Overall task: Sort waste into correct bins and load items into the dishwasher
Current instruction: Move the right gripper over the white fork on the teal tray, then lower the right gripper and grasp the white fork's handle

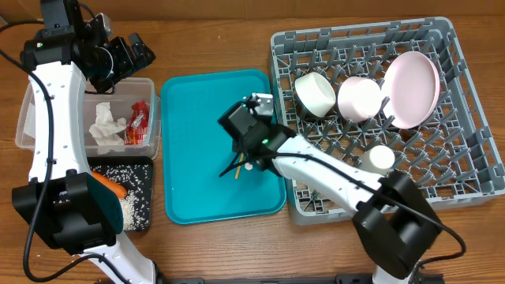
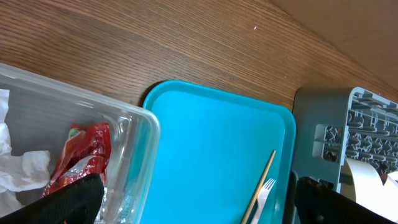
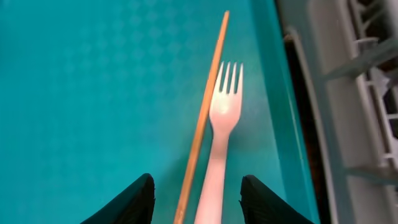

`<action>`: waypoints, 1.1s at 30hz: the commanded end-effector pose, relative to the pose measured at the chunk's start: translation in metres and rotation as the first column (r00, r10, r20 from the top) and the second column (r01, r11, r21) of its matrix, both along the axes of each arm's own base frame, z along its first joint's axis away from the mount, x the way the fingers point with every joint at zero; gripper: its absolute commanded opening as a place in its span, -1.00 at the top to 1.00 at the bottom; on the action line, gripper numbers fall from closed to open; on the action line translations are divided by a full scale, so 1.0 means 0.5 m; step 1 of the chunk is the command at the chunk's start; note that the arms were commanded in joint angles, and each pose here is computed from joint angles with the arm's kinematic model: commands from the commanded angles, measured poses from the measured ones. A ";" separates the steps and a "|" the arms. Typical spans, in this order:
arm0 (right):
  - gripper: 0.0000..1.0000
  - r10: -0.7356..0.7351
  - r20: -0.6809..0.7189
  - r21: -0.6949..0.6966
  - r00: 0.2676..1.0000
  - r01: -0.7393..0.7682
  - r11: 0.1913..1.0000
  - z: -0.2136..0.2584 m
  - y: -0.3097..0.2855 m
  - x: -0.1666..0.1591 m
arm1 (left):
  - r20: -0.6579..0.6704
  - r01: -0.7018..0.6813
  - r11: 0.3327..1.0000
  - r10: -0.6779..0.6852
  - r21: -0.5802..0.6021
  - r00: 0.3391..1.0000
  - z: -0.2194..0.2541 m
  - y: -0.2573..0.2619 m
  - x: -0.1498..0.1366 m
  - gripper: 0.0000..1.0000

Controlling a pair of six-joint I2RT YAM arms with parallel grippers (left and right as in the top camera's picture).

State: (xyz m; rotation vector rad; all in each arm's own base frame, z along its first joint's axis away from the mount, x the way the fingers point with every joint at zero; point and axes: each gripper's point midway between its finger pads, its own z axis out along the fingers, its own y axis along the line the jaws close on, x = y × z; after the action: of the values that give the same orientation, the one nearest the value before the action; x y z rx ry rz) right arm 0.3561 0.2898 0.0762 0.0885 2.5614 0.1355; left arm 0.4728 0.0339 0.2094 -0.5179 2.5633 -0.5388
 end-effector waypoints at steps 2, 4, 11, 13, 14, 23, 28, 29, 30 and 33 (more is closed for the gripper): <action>0.06 0.005 0.038 -0.069 0.999 -0.002 0.998 -0.011 -0.004 0.001 | 0.033 -0.002 1.000 0.002 0.008 0.999 0.030 -0.007 0.003 -1.00; 0.06 0.004 0.041 -0.065 0.999 -0.001 0.998 -0.010 -0.003 0.002 | 0.033 -0.002 1.000 0.002 0.008 0.999 0.030 -0.007 0.003 -1.00; 0.09 -0.002 0.035 -0.098 0.999 0.005 0.995 -0.061 0.000 0.012 | 0.034 -0.002 1.000 0.002 0.008 0.999 0.030 -0.006 0.003 -1.00; 0.11 -0.007 0.042 -0.100 0.999 0.011 0.995 -0.068 0.000 0.017 | 0.033 -0.002 1.000 0.002 0.008 0.999 0.030 -0.007 0.003 -1.00; 0.13 -0.011 0.046 -0.095 0.999 0.015 0.995 -0.067 0.000 0.021 | 0.033 -0.002 1.000 0.002 0.008 0.999 0.030 -0.007 0.003 -1.00; 0.20 -0.024 0.061 -0.082 0.998 0.029 0.996 -0.099 0.006 0.043 | 0.033 -0.002 1.000 0.002 0.008 0.999 0.030 -0.007 0.003 -1.00; 0.32 -0.047 0.053 -0.088 0.998 0.051 0.995 -0.110 -0.010 0.052 | 0.034 -0.002 1.000 0.002 0.008 0.999 0.030 -0.006 0.003 -1.00; 0.34 -0.053 0.051 -0.088 0.997 0.058 0.994 -0.111 -0.013 0.053 | 0.033 -0.002 1.000 0.002 0.008 0.999 0.030 -0.006 0.003 -1.00; 0.34 -0.072 0.046 -0.083 0.996 0.075 0.994 -0.112 -0.017 0.053 | 0.033 -0.002 1.000 0.002 0.008 0.999 0.030 -0.007 0.003 -1.00; 0.34 -0.099 0.041 -0.073 0.994 0.102 0.992 -0.113 -0.024 0.054 | 0.033 -0.002 1.000 0.002 0.008 0.999 0.030 -0.007 0.003 -1.00</action>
State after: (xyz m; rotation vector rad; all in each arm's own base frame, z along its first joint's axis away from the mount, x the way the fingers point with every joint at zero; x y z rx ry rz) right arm 0.3789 0.2849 0.0204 0.1216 2.5298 0.0157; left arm 0.4728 0.0340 0.2094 -0.5180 2.5634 -0.5383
